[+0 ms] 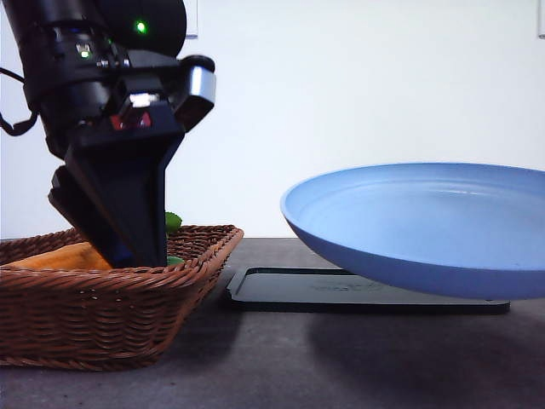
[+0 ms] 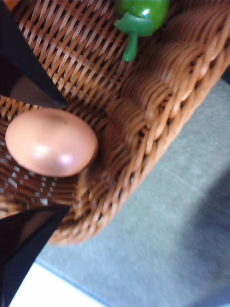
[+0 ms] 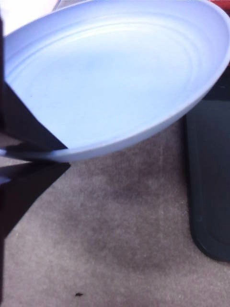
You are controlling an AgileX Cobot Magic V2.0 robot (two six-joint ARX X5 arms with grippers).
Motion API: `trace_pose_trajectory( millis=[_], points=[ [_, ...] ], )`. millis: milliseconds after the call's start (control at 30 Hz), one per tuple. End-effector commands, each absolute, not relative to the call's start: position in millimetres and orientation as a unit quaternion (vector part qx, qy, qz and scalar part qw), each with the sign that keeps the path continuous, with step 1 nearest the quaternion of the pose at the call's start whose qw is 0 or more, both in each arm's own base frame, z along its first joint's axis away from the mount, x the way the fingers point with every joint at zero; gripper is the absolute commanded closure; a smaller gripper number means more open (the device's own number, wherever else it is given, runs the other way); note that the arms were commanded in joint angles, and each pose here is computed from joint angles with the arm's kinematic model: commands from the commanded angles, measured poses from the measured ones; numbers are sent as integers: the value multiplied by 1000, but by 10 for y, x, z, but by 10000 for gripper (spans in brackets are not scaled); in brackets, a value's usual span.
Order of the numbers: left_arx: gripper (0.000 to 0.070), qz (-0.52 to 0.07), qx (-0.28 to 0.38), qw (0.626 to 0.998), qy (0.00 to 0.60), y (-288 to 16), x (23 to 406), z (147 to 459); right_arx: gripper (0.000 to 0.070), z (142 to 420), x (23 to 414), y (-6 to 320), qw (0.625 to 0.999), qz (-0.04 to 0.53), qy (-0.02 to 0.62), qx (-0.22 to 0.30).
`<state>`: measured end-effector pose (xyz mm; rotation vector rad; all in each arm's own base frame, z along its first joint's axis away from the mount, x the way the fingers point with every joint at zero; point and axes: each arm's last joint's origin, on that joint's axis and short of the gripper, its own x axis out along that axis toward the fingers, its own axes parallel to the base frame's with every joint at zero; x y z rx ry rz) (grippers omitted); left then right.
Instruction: Transfer egg from basket to plate and serve
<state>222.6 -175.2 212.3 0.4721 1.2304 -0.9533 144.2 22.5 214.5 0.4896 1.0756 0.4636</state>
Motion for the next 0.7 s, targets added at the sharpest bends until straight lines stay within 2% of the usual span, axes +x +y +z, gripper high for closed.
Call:
trace_pose_trajectory(
  millis=[0,567,667],
  points=[
    [288,-437,224,681,543,-1814,2268,2108,700,2188,1460,227,809,225,494,224],
    [293,-434,237,655,571,-1867,2348,1853,700,2185,1455,227,808,228,495,221],
    [332,-429,241,656,572,-1865,2351,1849,700,2185,1454,228,808,229,495,221]
  ],
)
